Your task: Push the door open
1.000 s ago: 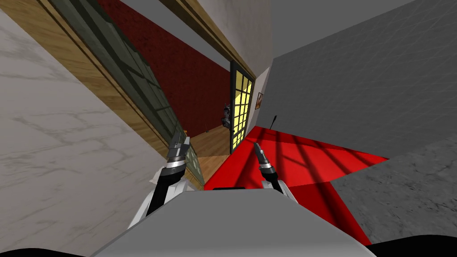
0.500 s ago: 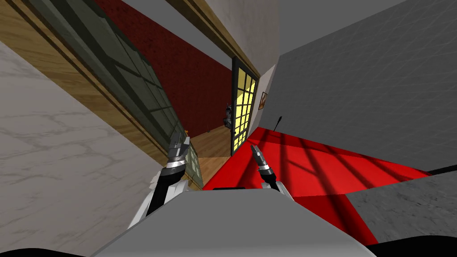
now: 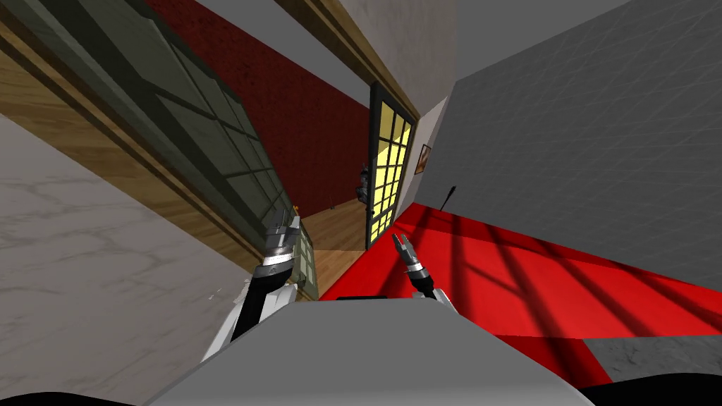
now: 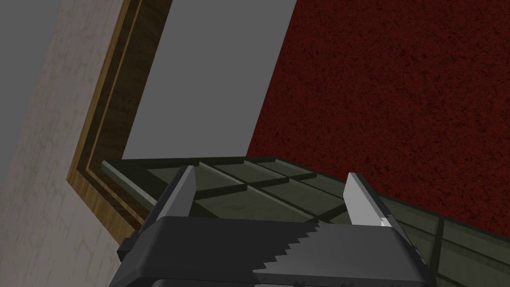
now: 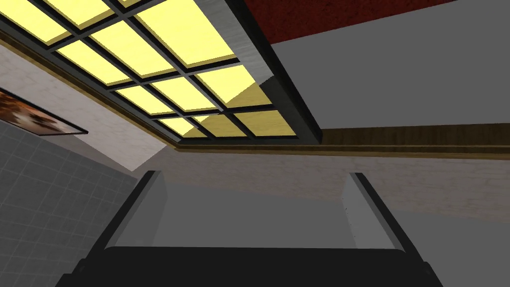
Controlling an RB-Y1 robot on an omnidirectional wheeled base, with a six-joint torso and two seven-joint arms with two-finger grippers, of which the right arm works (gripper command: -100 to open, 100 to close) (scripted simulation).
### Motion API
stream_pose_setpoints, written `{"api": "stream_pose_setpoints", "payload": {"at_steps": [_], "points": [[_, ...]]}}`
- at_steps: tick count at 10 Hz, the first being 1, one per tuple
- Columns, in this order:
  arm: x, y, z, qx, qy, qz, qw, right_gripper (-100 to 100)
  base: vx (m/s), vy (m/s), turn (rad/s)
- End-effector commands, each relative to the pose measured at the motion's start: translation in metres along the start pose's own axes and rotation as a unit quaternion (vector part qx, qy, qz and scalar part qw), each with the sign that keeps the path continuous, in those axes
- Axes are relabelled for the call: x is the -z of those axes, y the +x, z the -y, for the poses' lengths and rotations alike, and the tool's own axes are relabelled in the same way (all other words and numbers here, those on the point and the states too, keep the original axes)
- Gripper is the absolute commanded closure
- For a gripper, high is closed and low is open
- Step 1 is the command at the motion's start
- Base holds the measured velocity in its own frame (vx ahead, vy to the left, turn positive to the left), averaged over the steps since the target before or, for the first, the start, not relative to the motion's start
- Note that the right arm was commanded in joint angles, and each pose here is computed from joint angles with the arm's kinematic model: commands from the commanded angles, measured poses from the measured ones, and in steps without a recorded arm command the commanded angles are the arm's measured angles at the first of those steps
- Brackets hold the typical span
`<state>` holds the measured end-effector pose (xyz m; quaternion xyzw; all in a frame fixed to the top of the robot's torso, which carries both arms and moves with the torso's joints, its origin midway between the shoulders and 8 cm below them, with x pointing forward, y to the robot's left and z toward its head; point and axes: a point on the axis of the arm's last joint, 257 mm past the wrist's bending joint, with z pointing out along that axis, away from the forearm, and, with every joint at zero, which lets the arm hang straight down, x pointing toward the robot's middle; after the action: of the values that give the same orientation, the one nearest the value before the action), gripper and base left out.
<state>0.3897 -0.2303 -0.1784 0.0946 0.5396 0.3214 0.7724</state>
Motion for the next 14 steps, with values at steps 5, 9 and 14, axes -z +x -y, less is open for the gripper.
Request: {"api": "stream_pose_setpoints", "payload": {"at_steps": [5, 9, 14], "points": [[0.0192, 0.04, 0.016, 0.069, 0.008, -0.046, 0.9965, -100, 0.12, -0.081, 0.117], [0.0319, 0.065, 0.023, 0.107, 0.009, -0.075, 0.9914, -100, 0.111, -0.084, 0.101], [0.0505, 0.098, 0.031, 0.153, 0.008, -0.112, 0.9819, -100, 0.103, -0.089, 0.105]]}}
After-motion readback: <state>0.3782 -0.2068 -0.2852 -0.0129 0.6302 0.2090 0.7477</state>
